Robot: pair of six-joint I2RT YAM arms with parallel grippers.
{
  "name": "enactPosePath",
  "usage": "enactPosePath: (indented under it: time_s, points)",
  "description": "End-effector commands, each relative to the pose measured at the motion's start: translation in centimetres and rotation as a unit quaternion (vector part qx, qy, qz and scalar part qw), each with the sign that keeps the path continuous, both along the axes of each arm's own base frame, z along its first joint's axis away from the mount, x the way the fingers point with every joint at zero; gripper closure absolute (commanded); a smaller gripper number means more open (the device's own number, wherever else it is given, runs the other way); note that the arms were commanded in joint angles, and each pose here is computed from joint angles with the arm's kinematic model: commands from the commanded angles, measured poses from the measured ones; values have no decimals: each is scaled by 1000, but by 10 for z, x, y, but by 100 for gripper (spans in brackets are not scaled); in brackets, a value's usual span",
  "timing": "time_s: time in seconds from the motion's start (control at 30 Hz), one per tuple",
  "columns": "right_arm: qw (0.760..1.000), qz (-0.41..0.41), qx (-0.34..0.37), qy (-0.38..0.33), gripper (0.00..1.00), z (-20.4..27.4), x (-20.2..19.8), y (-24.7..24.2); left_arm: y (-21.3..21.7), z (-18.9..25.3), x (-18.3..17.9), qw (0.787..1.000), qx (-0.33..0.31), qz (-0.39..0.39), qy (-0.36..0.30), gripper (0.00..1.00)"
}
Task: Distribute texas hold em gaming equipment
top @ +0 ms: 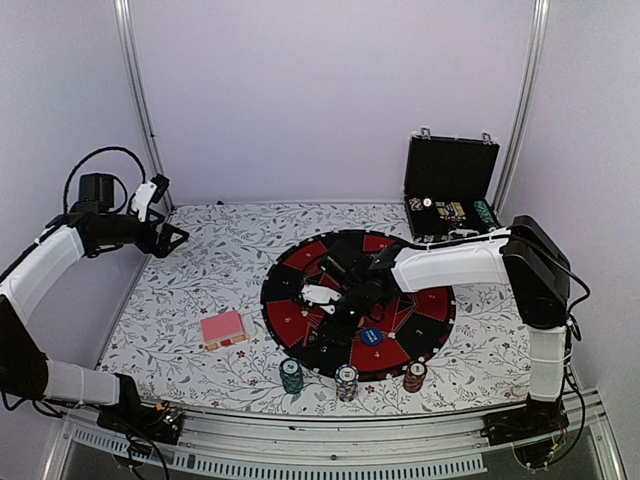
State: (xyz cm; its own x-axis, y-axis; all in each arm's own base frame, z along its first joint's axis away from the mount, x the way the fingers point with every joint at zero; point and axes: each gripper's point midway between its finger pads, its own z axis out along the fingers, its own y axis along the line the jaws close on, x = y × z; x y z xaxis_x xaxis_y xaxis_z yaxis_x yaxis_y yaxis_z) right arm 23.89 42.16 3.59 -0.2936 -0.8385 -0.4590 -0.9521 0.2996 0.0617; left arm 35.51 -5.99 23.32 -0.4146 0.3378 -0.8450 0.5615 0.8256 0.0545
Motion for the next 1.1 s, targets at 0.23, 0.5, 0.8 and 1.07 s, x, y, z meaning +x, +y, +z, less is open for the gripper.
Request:
enactPosePath:
  time_s: [0.23,0.5,0.8,1.07]
  points:
    - [1000,18,-10,10,45,-11,-5,4,-2,20,-2,1000,0,-3,-10,0]
    - [999,18,-29,-3,48,-27,-2,7,-3,23,-1,1000,-1,-5,-10,0]
    - [999,3,9,-44,64,-12,26,40,-2,22,0,1000,1,-4,-8,0]
    - [997,-14,40,-69,71,-7,51,65,-2,20,0,1000,4,-4,-7,0]
